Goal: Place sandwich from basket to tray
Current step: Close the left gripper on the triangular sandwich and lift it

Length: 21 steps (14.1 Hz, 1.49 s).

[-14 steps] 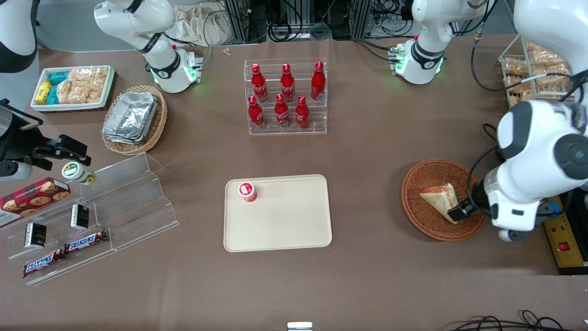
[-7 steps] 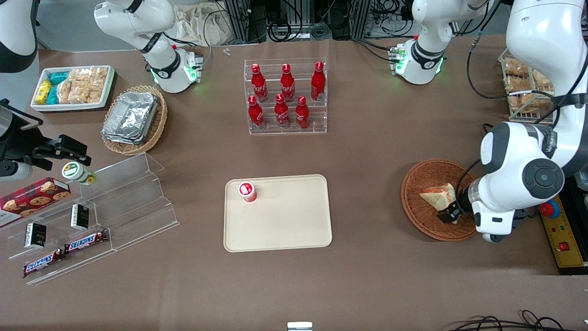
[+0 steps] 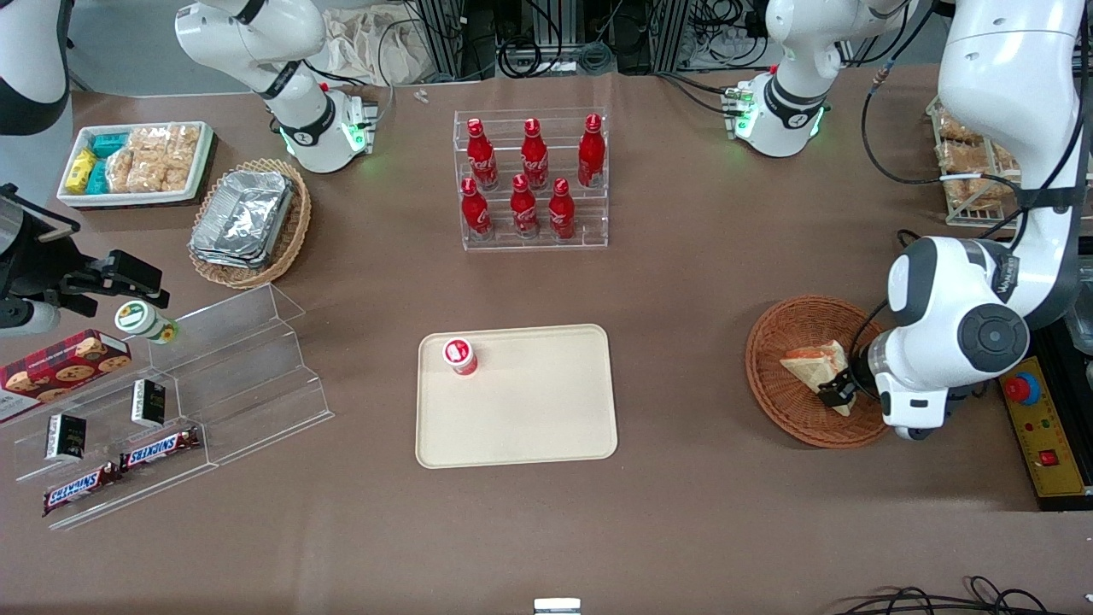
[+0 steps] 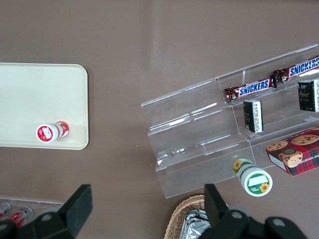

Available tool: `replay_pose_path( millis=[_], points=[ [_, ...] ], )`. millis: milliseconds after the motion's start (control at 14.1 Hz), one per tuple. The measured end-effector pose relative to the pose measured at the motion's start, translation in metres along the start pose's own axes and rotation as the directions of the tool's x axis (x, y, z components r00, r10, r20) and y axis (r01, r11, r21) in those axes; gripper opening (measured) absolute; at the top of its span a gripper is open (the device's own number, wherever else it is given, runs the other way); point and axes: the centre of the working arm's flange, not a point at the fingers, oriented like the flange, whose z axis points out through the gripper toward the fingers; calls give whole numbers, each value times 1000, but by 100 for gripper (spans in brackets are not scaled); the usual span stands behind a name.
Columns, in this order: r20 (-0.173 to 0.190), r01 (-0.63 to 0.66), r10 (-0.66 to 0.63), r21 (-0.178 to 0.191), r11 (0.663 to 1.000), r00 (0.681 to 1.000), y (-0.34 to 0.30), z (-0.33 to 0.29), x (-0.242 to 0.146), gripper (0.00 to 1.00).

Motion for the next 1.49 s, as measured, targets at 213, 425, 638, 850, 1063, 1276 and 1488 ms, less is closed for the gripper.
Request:
replay_pose_path(
  millis=[213, 425, 638, 850, 1063, 1276, 1488],
  points=[
    [12, 11, -11, 14, 1000, 1000, -4, 12, -4, 100],
    [6, 23, -23, 12, 1000, 1000, -15, 30, -3, 100],
    [-1, 27, -27, 3, 1000, 1000, -26, 53, -9, 100],
    [-6, 35, -35, -9, 999, 999, -31, 71, -18, 100],
    [-18, 94, -94, -33, 995, 995, -32, 80, -22, 97],
    [-29, 139, -141, -52, 989, 990, -30, 75, -19, 80],
    [-47, 180, -184, -79, 980, 982, -26, 60, -13, 48]
  ],
)
